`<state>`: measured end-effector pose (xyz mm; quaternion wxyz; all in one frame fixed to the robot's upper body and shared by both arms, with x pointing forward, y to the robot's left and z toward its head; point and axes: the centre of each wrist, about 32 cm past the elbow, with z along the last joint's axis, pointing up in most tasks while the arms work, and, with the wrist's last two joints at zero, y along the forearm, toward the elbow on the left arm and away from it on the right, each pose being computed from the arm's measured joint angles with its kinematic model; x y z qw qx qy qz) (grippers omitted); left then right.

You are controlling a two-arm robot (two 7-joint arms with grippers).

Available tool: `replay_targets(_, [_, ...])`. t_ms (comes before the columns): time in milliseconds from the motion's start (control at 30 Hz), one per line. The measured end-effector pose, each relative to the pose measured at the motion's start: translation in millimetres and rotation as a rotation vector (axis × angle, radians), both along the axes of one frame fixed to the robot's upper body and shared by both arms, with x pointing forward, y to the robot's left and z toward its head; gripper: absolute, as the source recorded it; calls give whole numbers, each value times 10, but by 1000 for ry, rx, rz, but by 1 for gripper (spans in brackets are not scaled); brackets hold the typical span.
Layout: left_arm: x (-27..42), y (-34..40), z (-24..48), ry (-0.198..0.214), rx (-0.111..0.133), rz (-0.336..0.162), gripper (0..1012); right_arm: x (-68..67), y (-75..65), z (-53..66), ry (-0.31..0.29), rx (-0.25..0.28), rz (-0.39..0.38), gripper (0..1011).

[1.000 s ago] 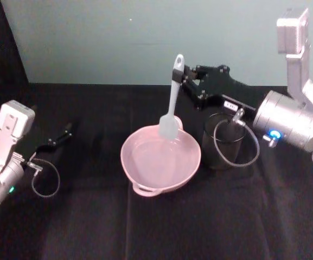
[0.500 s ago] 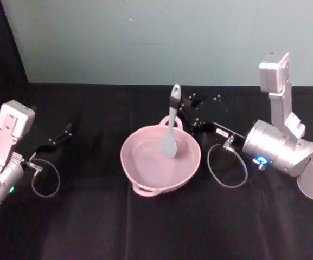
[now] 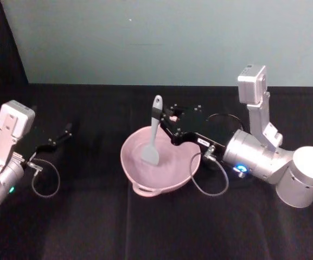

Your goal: Use the one hand to pick up the spoon and stir the clear water in the bowl.

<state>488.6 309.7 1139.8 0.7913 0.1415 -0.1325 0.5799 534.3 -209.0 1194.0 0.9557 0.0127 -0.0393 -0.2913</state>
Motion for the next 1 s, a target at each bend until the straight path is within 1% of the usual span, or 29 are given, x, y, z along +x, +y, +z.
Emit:
replay_targets(67, [0,0,0,0,0,0,1011,23,34,-24,-3,10,-3,110])
replay_targets(167, [0,0,0,0,0,0,1011,81,107,-84,-26,38,-27,110])
replay_targets(200, [0,0,0,0,0,0,1011,81,107,-84,-26,38,-27,110])
replay_targets(267, [0,0,0,0,0,0,1011,113,143,-118,-54,46,-60,110])
replay_targets(300, [0,0,0,0,0,0,1011,135,161,-133,-74,44,-85,110])
replay_targets(433, [0,0,0,0,0,0,1011,179,164,-171,-109,26,-144,111])
replay_targets(500, [0,0,0,0,0,0,1011,193,145,-183,-125,15,-173,110])
replay_targets(633, [0,0,0,0,0,0,1011,184,99,-181,-148,-3,-198,110])
replay_targets(767, [0,0,0,0,0,0,1011,137,18,-144,-165,-22,-201,110])
replay_targets(833, [0,0,0,0,0,0,1011,100,-34,-109,-158,-33,-192,110])
replay_targets(867, [0,0,0,0,0,0,1011,100,-34,-109,-158,-33,-192,110])
replay_targets(1000, [0,0,0,0,0,0,1011,-16,-117,-28,-122,-39,-145,110])
